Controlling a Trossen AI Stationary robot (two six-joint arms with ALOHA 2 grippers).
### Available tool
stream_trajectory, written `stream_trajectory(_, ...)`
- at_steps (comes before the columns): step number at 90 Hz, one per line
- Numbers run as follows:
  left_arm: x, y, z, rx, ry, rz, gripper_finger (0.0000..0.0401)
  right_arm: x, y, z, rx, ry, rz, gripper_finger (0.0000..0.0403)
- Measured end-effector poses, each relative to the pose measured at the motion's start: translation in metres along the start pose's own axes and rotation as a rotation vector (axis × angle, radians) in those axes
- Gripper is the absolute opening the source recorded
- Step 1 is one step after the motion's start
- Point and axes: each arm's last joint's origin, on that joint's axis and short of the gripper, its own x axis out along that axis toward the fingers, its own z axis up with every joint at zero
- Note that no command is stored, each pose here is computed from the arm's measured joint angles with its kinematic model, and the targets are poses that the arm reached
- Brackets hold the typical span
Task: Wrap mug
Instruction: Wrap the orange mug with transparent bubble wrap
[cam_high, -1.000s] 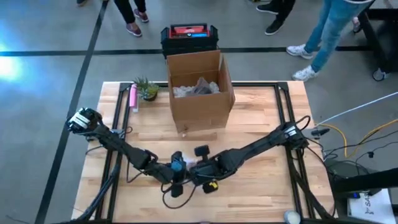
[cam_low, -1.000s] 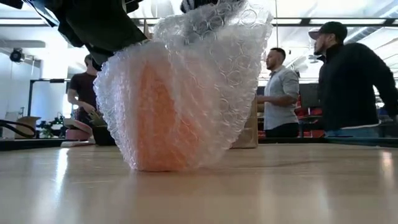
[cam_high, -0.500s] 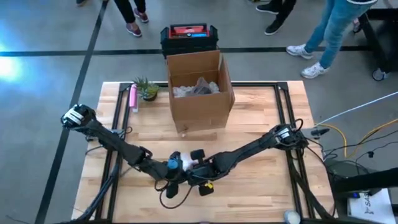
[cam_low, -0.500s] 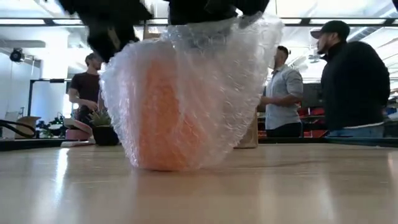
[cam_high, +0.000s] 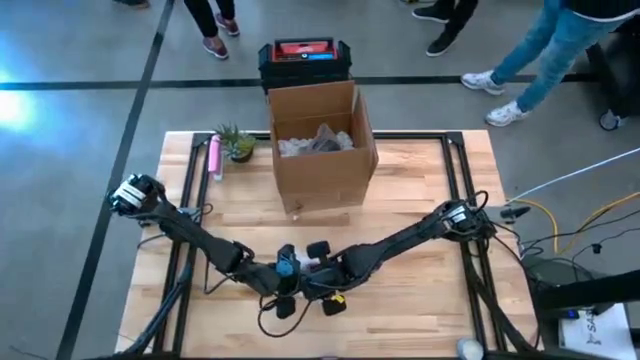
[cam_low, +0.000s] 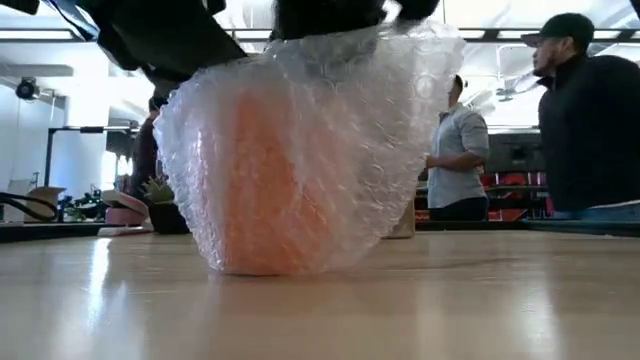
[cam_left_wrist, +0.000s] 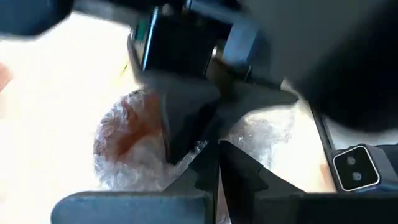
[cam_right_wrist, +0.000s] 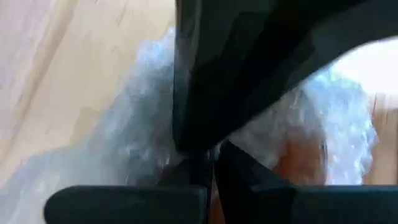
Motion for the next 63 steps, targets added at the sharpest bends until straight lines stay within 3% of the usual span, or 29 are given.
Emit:
stream_trajectory(17, -0.001, 0.000, 0.002, -0.002, -0.002, -0.008, 0.0000, -0.041, -0.013, 0.003, 0.008, -0.049, -0.091, 0.0000)
stream_trajectory(26, -0.002, -0.001, 0.002, -0.005, -0.008, -0.013, 0.0000, -0.040, -0.023, 0.003, -0.003, -0.040, -0.176, 0.0000)
stream_trajectory(38, -0.002, -0.001, 0.003, -0.006, -0.010, -0.015, 0.0000, -0.027, -0.037, 0.003, 0.015, -0.071, -0.200, 0.0000)
stream_trajectory(63, -0.007, -0.001, 0.005, -0.008, -0.011, -0.025, 0.0000, -0.008, -0.021, -0.006, 0.015, -0.096, -0.060, 0.0000)
